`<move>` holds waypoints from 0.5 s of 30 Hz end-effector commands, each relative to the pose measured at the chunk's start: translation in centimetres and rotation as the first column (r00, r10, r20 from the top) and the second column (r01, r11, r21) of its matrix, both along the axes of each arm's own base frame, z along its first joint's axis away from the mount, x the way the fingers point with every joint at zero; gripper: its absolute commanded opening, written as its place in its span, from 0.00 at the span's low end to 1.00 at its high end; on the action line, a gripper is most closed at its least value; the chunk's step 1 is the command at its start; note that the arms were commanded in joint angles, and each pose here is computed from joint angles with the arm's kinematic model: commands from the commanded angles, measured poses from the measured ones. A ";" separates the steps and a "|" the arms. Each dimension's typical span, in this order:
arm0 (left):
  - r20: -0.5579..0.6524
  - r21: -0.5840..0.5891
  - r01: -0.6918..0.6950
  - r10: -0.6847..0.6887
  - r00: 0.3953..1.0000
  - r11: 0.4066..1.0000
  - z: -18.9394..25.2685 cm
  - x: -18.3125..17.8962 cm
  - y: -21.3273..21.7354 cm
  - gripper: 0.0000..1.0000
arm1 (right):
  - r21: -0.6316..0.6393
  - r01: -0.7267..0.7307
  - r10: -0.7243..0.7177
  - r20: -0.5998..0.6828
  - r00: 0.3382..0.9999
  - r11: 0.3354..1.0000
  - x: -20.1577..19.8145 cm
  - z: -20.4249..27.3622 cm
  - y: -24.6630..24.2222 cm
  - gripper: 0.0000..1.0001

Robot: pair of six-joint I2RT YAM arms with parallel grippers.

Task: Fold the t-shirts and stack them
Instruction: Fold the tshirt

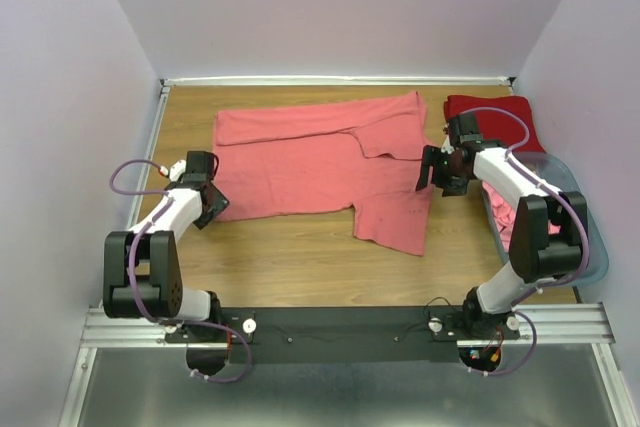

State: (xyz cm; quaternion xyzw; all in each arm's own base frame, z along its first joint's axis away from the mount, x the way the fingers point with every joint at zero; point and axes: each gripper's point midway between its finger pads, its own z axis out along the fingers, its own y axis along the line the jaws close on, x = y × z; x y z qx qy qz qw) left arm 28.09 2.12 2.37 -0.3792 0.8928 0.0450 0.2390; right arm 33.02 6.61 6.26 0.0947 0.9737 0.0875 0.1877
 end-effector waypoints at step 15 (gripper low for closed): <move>-0.037 -0.047 0.022 -0.023 0.999 0.999 -1.7 -0.7 -2.3 0.54 | -0.011 0.002 -0.002 -0.011 1.000 1.000 -0.4 -0.2 0.0 0.81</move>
